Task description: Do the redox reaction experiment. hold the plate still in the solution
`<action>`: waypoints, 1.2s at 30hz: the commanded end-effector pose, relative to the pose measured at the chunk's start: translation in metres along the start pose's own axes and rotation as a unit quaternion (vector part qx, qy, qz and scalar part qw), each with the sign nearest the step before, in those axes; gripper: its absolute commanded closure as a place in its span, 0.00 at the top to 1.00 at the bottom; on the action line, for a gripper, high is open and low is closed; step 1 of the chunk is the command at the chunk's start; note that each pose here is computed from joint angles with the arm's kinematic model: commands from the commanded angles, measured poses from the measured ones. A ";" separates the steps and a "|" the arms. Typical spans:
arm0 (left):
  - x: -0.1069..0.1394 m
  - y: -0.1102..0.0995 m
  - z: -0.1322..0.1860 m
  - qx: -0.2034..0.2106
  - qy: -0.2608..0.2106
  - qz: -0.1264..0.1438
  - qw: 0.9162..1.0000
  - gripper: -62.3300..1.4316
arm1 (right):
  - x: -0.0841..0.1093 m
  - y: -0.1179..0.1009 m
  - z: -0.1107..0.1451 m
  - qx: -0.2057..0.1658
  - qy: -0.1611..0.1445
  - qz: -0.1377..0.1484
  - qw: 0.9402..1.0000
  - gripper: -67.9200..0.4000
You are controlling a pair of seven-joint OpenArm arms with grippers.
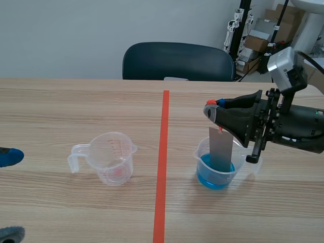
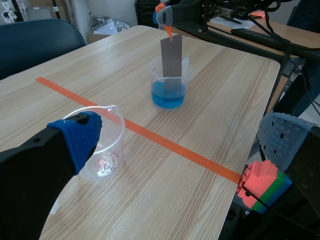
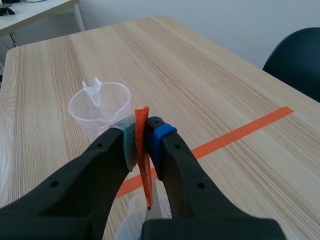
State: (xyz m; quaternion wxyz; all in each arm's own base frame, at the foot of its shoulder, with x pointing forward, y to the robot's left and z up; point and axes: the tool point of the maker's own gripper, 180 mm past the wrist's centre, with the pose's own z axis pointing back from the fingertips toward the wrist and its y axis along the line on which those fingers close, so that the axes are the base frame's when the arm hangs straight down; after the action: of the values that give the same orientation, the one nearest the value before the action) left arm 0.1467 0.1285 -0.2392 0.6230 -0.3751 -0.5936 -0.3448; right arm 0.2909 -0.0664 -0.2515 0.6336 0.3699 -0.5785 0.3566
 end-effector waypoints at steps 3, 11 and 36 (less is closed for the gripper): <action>0.010 0.001 -0.003 -0.001 -0.019 -0.004 1.000 1.00 | 0.002 -0.001 0.004 0.003 0.000 0.003 1.000 0.00; 0.010 0.001 -0.003 -0.001 -0.019 -0.004 1.000 1.00 | 0.002 -0.001 0.004 0.003 0.000 0.003 1.000 0.00; 0.010 0.001 -0.003 -0.001 -0.019 -0.004 1.000 1.00 | 0.002 -0.001 0.004 0.003 0.000 0.003 1.000 0.00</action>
State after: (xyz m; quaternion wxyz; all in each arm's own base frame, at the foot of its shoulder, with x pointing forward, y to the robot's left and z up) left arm 0.1467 0.1285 -0.2392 0.6230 -0.3751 -0.5936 -0.3448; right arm 0.2909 -0.0664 -0.2515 0.6336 0.3699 -0.5785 0.3566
